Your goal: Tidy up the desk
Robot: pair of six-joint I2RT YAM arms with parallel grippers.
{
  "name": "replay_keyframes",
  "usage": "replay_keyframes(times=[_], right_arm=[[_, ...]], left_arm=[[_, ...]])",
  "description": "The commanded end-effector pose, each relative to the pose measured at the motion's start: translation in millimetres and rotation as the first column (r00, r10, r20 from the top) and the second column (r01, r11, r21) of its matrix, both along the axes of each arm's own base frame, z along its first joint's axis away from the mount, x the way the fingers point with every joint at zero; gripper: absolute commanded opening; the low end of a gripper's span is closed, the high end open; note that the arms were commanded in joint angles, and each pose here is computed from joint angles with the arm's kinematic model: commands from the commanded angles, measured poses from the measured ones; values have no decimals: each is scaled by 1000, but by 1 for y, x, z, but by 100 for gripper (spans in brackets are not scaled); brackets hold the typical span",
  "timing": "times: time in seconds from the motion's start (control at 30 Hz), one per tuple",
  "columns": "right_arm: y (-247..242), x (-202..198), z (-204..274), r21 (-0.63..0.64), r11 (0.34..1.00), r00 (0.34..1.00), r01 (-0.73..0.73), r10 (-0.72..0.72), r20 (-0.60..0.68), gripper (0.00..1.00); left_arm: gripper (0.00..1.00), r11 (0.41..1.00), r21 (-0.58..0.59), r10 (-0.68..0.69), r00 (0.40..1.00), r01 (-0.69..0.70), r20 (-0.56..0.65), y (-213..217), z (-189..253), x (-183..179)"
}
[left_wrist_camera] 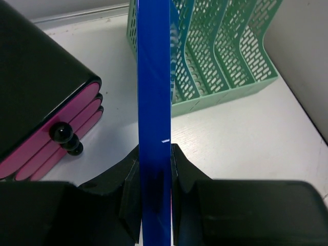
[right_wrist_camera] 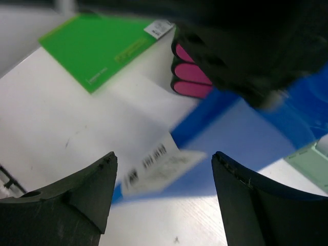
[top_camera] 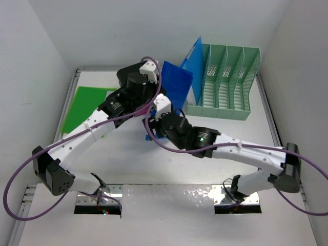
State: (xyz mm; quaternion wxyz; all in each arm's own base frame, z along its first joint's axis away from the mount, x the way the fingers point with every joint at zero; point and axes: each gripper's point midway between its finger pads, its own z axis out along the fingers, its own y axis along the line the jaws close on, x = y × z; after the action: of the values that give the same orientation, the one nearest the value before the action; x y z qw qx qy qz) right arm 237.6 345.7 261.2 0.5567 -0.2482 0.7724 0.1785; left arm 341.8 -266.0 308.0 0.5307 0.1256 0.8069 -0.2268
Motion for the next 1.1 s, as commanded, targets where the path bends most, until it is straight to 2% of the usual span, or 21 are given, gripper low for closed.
replay_keyframes(times=[0.0, 0.1, 0.23, 0.37, 0.47, 0.63, 0.73, 0.77, 0.87, 0.9, 0.93, 0.97, 1.0, 1.03, 1.07], right_arm=[[4, 22, 38, 25, 993, 988, 116, -118, 101, 72], [-3, 29, 31, 29, 982, 976, 188, -190, 109, 72], [-23, 46, 23, -20, 938, 924, 346, -337, 178, 72], [-17, 60, 16, 1, 916, 886, 402, -389, 253, 72], [-15, 77, 15, -84, 874, 839, 478, -427, 338, 71], [-19, 95, -1, -160, 809, 796, 565, -484, 365, 68], [-35, 99, -13, -162, 787, 779, 596, -517, 354, 54], [-40, 100, -15, -166, 779, 775, 604, -526, 352, 43], [-55, 95, -20, -174, 759, 760, 628, -550, 346, 21], [-61, 92, -17, -161, 757, 756, 633, -561, 338, 7], [-64, 88, -23, -175, 763, 768, 622, -550, 328, 2], [-68, 85, -28, -179, 766, 774, 617, -551, 311, 0], [-74, 81, -24, -167, 773, 779, 612, -552, 297, 0], [-79, 76, -36, -211, 780, 801, 588, -527, 284, 0], [-80, 72, -37, -200, 791, 809, 578, -525, 263, 0]], left_arm=[[0, 980, -147, 143, 988, -133, 61, 9, 43, 20], [0, 970, -191, 157, 987, -151, 18, 7, 39, 18], [0, 961, -234, 152, 988, -150, -11, 3, 41, 15], [0, 955, -244, 164, 986, -166, -28, 5, 38, 14], [0, 952, -245, 181, 983, -186, -45, 7, 32, 15], [0, 953, -243, 171, 984, -179, -54, 6, 29, 13], [0, 958, -231, 159, 985, -170, -68, 6, 21, 8], [0, 960, -227, 151, 986, -165, -74, 6, 18, 6], [0, 969, -223, 87, 993, -102, -76, 0, 15, -3], [0, 973, -218, 61, 996, -74, -67, -1, 16, -7], [4, 976, -216, 27, 997, -42, -74, -5, 15, -12], [11, 976, -215, 10, 998, -25, -70, -6, 17, -15], [28, 977, -213, -25, 998, 11, -63, -8, 19, -20], [37, 976, -214, -44, 997, 30, -57, -9, 21, -23], [45, 976, -213, -49, 998, 38, -45, -9, 23, -23]])
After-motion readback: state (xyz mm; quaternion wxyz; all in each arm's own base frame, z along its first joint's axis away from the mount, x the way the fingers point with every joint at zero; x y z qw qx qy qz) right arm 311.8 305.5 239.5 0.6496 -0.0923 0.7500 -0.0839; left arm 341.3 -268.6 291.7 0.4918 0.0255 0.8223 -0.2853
